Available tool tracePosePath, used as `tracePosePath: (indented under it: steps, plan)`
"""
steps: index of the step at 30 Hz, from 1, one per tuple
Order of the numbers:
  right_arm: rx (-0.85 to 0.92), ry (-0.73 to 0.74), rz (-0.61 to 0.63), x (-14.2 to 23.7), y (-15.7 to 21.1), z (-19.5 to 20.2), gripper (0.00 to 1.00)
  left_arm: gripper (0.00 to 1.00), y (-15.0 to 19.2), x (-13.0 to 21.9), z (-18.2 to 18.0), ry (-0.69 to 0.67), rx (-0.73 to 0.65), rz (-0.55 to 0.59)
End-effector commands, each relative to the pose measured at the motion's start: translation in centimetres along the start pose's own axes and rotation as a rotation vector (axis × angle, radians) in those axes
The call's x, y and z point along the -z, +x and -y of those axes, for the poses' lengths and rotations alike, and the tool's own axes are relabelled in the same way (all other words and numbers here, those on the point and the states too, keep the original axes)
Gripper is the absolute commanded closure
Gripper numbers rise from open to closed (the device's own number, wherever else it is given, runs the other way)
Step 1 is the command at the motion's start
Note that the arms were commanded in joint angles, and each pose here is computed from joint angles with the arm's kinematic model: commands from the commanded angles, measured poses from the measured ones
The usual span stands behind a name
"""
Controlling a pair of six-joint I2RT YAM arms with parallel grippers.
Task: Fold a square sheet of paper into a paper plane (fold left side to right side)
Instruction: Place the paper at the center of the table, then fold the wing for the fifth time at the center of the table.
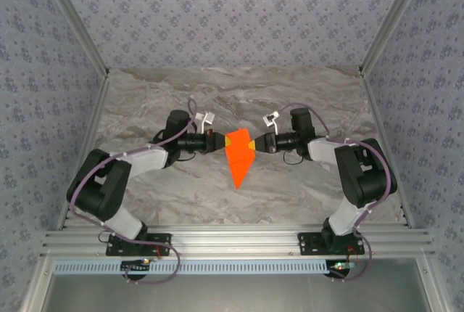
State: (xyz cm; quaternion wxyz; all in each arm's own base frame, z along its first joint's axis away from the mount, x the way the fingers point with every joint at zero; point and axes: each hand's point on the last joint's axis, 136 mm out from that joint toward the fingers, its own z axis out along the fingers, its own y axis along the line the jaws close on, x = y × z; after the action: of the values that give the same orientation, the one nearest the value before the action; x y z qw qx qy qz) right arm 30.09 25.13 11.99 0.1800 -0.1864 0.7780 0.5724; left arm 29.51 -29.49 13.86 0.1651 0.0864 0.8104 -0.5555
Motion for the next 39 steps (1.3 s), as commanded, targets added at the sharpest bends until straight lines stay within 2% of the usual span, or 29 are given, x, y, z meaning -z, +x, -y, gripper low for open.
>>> tracePosePath:
  steps: [1, 3, 5, 8, 11, 14, 18, 23, 33, 39]
  plan:
    - [-0.09, 0.09, -0.025, 0.2, 0.9, 1.5, 1.0, 0.75, -0.6, -0.4, -2.1, -0.085, -0.034, -0.034]
    - [-0.139, 0.141, -0.033, 0.2, 1.5, 2.0, 1.0, 0.57, -0.7, -0.5, -3.3, -0.142, -0.037, -0.053]
    - [-0.179, 0.196, -0.04, 0.1, 2.2, 2.5, 1.0, 0.45, -1.2, 0.0, -4.1, -0.195, -0.05, -0.046]
    - [-0.282, 0.3, -0.049, 0.5, 3.0, 3.9, 1.0, 0.37, -1.7, 1.6, -5.0, -0.324, -0.099, -0.012]
    - [-0.35, 0.346, -0.032, 0.8, 2.8, 4.3, 1.0, 0.36, -1.6, 3.3, -3.8, -0.376, -0.158, 0.03]
    - [-0.38, 0.359, -0.01, 0.8, 2.1, 3.8, 1.0, 0.36, 0.5, 4.1, -1.7, -0.437, -0.274, 0.018]
    - [-0.438, 0.399, -0.019, 0.7, 2.0, 3.9, 0.99, 0.36, 5.3, 3.0, 1.2, -0.476, -0.42, -0.059]
    - [-0.515, 0.434, -0.024, 0.4, 2.4, 4.4, 0.99, 0.36, 9.3, 0.5, 2.8, -0.528, -0.489, -0.126]
    - [-0.573, 0.458, -0.027, 0.1, 2.7, 4.7, 0.99, 0.34, 11.1, -4.5, 0.8, -0.688, -0.501, -0.227]
    - [-0.586, 0.461, -0.027, 0.0, 2.6, 4.9, 0.99, 0.34, 11.3, -5.9, -0.4, -0.79, -0.516, -0.271]
